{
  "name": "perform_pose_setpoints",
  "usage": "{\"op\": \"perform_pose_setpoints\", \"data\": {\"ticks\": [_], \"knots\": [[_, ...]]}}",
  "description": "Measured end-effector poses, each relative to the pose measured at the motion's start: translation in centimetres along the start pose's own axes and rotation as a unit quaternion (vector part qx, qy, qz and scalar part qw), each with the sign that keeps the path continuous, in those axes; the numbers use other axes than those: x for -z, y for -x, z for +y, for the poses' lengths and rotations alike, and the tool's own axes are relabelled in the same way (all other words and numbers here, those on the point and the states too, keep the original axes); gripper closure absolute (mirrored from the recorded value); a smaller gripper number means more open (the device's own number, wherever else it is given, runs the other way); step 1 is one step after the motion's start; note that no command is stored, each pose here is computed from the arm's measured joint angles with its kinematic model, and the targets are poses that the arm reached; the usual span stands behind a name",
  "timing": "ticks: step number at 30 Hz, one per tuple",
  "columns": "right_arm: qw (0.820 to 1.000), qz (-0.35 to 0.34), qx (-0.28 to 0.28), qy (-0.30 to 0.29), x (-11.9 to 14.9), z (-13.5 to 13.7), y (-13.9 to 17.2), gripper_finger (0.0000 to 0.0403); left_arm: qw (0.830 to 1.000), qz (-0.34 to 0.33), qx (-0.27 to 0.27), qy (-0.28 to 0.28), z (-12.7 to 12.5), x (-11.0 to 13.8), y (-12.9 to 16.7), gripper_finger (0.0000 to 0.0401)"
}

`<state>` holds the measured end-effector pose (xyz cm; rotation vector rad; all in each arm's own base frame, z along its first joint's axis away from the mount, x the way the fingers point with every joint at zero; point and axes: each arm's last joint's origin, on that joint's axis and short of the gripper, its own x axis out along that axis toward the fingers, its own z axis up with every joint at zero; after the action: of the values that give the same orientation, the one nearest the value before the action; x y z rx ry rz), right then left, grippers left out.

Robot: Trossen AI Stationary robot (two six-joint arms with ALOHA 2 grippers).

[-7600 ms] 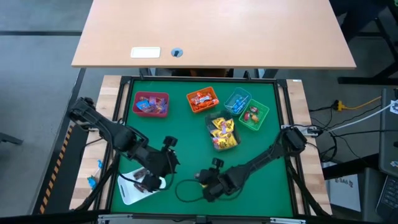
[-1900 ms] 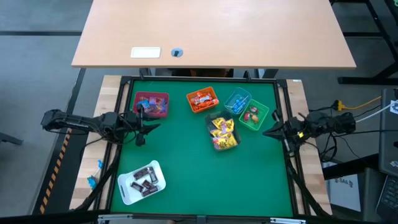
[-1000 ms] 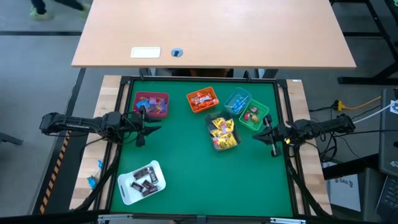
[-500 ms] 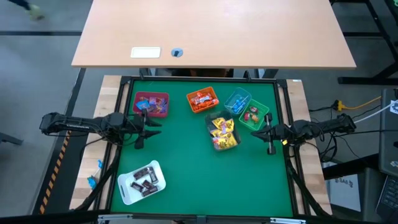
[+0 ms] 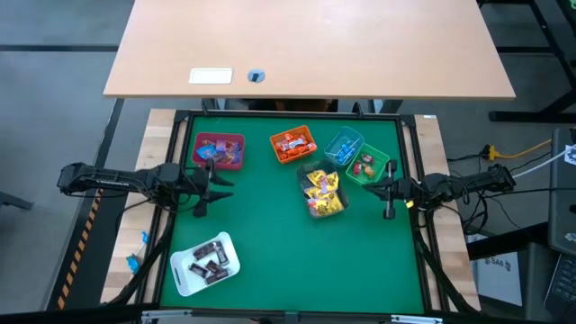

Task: Sort candy
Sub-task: Return to Home Position

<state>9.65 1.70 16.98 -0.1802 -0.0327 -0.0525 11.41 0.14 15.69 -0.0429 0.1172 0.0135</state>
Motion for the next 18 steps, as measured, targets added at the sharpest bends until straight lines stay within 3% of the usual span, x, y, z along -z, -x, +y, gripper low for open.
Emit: {"op": "perform_pose_setpoints", "data": {"ticks": [8, 18], "knots": [[0.998, 0.008, 0.06, 0.012, -0.02, -0.36, 0.02, 0.0398, 1.0, 0.001, 0.021, 0.0, -0.12, 0.01, 0.0, 0.0269], [0.998, 0.008, 0.059, 0.008, -0.02, -0.35, 0.02, 0.0398, 1.0, 0.002, 0.021, -0.001, -0.12, 0.02, 0.0, 0.0269]]}}
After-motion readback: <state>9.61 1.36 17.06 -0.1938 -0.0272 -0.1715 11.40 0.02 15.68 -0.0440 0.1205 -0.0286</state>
